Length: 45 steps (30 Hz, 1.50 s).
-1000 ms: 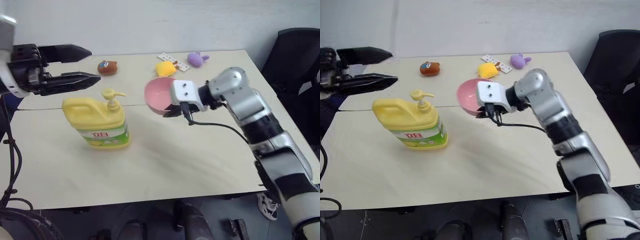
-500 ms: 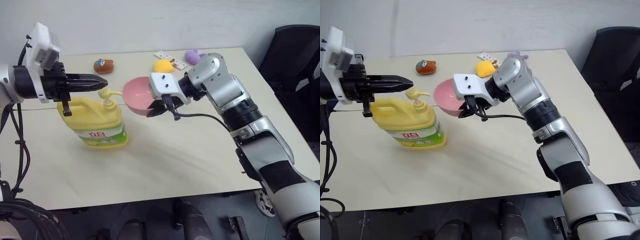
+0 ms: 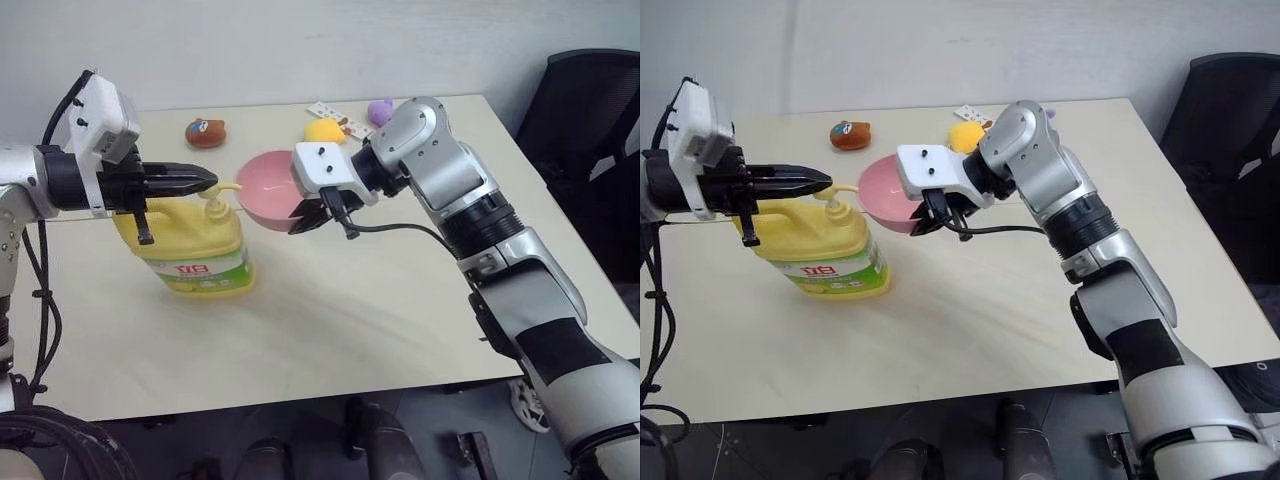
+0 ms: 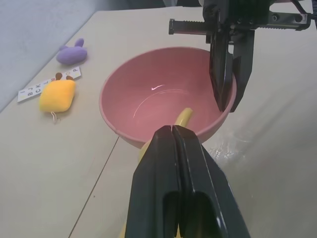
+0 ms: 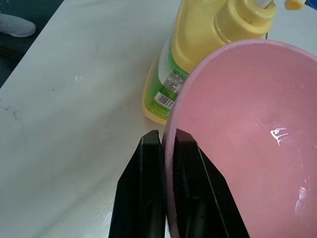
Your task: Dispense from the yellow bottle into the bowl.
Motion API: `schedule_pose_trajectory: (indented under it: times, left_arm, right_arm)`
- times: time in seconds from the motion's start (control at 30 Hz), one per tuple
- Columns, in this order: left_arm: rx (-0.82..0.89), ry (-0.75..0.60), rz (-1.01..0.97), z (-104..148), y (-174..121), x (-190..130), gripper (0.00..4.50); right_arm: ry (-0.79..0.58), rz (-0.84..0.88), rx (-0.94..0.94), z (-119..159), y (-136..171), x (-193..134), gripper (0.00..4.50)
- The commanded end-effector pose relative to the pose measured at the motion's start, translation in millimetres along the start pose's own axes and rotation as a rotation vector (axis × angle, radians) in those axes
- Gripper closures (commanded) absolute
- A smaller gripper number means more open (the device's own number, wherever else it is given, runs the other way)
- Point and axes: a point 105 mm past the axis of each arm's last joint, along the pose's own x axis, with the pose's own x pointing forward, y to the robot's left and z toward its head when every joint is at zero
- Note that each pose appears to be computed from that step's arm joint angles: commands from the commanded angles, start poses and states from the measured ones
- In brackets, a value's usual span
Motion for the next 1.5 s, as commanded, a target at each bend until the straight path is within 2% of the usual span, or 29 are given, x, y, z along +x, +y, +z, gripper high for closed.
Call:
schedule_pose_trajectory:
  times: [0.03, 0.6, 0.87, 0.93, 1.27, 1.5]
  left_arm:
    - [0.052, -0.012, 0.032, 7.7, 1.3, -4.0, 4.48]
    - [0.054, 0.080, -0.002, -14.2, -5.5, 4.7, 4.48]
    - [0.007, -0.126, 0.004, 29.9, -0.4, -5.8, 4.48]
    - [0.000, -0.139, 0.024, 34.6, 2.4, -9.6, 4.48]
    - [0.020, -0.005, 0.079, 7.9, 7.3, -13.9, 4.48]
    - [0.040, -0.007, 0.112, 5.6, 13.9, -11.1, 4.48]
  right_arm:
    - [-0.037, -0.006, -0.081, 23.8, -4.7, -7.4, 4.50]
    - [-0.045, 0.037, -0.146, 41.7, -2.0, -11.3, 4.50]
    - [-0.042, 0.039, -0.153, 42.2, -0.6, -6.8, 4.50]
    - [-0.040, 0.028, -0.148, 41.3, -2.9, -5.6, 4.50]
    - [-0.023, 0.030, -0.156, 37.4, -3.6, -7.8, 4.50]
    - [0.000, 0.054, -0.164, 33.2, -0.1, -10.7, 4.50]
